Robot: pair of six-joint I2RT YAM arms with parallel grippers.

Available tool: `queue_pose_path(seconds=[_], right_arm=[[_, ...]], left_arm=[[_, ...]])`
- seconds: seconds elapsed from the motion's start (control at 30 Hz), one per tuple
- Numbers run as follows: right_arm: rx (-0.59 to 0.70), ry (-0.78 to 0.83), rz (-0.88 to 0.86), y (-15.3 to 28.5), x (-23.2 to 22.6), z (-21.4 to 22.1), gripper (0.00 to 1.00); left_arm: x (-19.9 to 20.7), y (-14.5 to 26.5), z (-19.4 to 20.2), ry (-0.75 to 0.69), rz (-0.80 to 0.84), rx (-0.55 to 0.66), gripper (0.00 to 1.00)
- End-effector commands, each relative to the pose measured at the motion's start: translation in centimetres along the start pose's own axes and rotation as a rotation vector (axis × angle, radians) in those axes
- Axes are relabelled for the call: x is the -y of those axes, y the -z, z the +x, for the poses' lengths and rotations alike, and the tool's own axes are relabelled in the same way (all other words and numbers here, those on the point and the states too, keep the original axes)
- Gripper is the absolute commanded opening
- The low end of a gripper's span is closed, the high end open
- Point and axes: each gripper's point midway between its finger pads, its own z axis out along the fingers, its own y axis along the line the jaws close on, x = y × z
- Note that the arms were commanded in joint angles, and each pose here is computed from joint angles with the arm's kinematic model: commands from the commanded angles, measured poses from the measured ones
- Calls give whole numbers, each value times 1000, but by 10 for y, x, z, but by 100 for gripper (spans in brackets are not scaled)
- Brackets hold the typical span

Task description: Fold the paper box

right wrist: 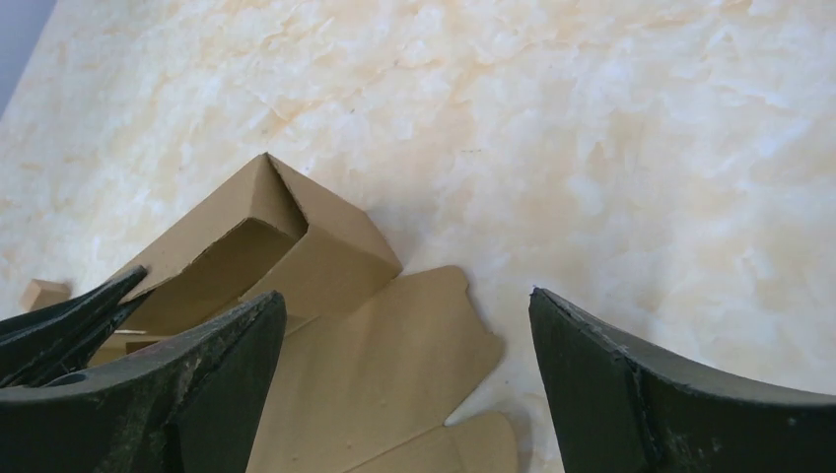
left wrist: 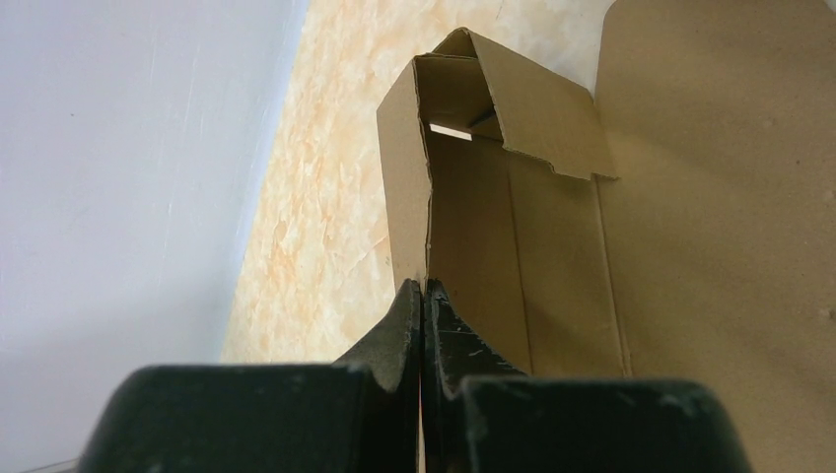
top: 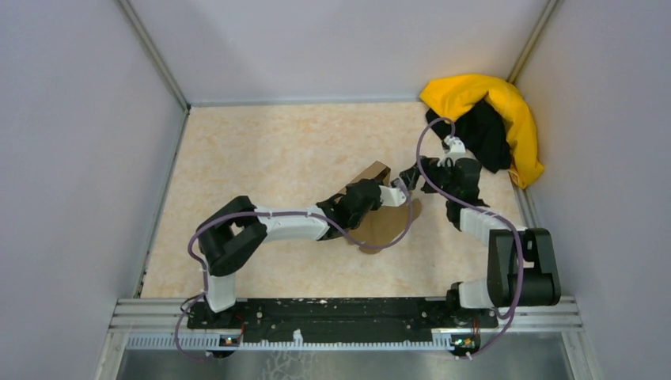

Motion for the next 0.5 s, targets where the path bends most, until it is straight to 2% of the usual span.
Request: queue_pose_path(seconds=[0.0,0.07,0.2,0.47], right_arm=[[28,114,-37,0,-7,-26,88],[-3,149,-93,-3,-12,-17,81],[-85,171,-154,-8,-19,0,80],[-153,322,-192,-23,-39,7,83]], left_arm=[[28,7,7,4,107,4,0],[29,8,6,1,114,5,0],[31,10,7,2,123,7,0],[36,7,9,-7,134,-1,0]])
